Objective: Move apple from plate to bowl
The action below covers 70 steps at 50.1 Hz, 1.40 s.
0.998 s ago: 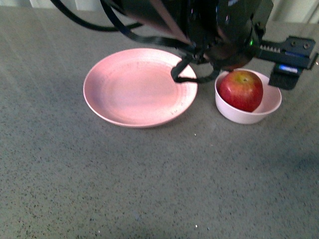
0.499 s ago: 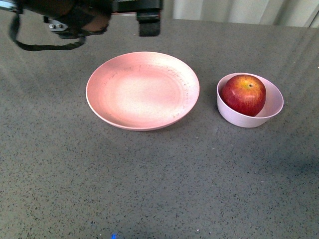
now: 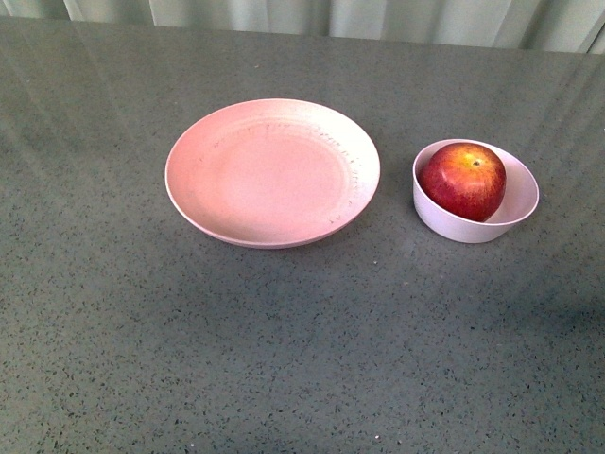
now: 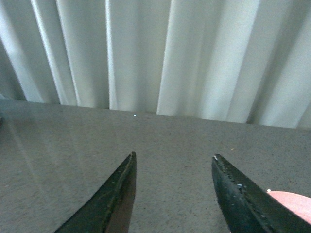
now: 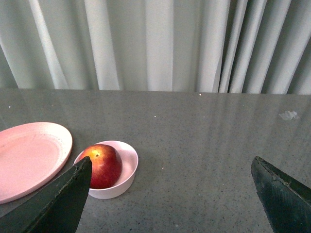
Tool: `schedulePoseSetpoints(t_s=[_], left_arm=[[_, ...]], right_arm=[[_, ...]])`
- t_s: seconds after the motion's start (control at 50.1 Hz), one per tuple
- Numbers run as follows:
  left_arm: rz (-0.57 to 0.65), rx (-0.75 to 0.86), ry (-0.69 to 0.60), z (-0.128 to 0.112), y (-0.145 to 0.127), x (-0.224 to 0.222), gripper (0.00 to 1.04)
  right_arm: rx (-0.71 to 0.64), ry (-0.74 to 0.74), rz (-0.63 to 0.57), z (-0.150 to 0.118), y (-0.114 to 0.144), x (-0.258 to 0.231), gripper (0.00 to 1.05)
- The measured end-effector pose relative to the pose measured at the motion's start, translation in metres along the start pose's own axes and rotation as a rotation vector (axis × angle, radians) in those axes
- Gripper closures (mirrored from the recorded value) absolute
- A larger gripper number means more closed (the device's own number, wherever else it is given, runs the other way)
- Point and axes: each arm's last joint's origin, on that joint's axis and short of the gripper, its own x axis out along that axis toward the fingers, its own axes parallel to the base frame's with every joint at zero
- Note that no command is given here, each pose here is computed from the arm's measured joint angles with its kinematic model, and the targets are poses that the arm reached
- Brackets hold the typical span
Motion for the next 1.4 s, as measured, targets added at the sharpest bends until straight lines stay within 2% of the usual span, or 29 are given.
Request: schedulePoseSetpoints(t_s=[0.16,0.219,0.499,1.397], left_arm=[[0.003,0.012,0.018,-0.011,0.013,-0.044,0.96],[0.001,0.011,0.017,-0.012,0.014,-0.052,1.03],[0.003,0.017,0.028,-0.027,0.029,-0.095,1.03],[0.003,0.018,0.003,-0.019,0.029,-0.143,1.03]], right_arm=[[0.0,0.0,0.0,0.0,0.0,0.0,0.09],[0.0,0.0,0.0,0.0,0.0,0.0,0.09],[0.0,0.0,0.001,0.0,0.0,0.0,0.09],[0.0,0.0,0.0,0.0,0.0,0.0,0.09]])
